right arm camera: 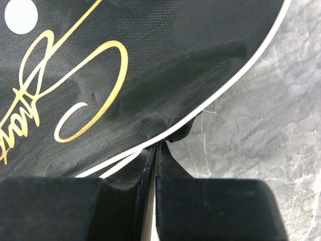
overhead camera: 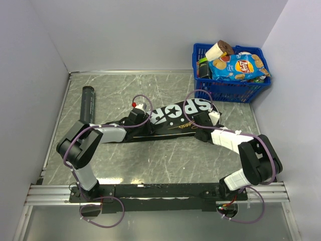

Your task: Pack up the badminton gear

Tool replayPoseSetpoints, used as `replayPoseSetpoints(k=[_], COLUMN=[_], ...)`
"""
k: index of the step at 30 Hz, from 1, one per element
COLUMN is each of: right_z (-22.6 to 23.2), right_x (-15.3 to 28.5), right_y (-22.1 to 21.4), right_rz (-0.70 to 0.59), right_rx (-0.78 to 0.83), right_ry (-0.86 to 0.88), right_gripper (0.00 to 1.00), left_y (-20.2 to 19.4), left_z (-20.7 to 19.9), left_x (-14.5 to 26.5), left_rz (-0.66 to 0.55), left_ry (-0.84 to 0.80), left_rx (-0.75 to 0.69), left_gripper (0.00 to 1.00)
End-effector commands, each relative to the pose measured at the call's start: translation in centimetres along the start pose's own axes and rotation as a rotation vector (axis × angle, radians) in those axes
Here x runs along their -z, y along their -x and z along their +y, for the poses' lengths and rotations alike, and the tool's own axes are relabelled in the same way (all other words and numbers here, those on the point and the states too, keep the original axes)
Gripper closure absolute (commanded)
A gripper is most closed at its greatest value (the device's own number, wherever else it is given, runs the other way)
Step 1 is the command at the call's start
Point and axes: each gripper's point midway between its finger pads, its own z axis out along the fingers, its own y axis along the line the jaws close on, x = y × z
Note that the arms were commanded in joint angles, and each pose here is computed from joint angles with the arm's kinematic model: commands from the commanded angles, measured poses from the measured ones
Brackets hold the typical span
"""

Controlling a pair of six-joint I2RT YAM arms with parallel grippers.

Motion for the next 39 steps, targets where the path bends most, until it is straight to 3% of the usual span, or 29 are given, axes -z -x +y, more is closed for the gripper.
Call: replayPoseSetpoints(k=[1,7,19,25,31,39], right_z=[3.3,7.8,18.7,18.6,16.7,15.4], right_x=[-0.2,1.0,6.1,6.8,7.1,7.5], right_y=[2.9,1.7,-3.9,-4.8,-4.3,-4.6], right_rz=[-0.072,-0.05,0.128,0.156,0.111,0.096], right_rx=[-0.025,0.031,0.12,0.12,0.1,0.085], right_ry=[0.098,0.21,0.553,0.57,0.55,0.55], right_gripper=[1.0,1.0,1.0,1.0,1.0,1.0], left_y=[-4.1,-4.3,-4.3,-3.4,-0.4,2.7], left_z=[3.5,3.4,2.7,1.4,-0.7,-1.1], left_x=[0.3,0.3,0.4,1.2,4.3,9.0], left_rz=[0.133,0.142,0.143,0.123,0.043,-0.021], left_ry=[0.113,0.102,0.063,0.017,-0.011,0.066], left_rx=[-0.02,-0.026,-0.028,-0.036,-0.041,-0.073], left_gripper=[0.74,0.76,0.8,0.79,0.7,0.38])
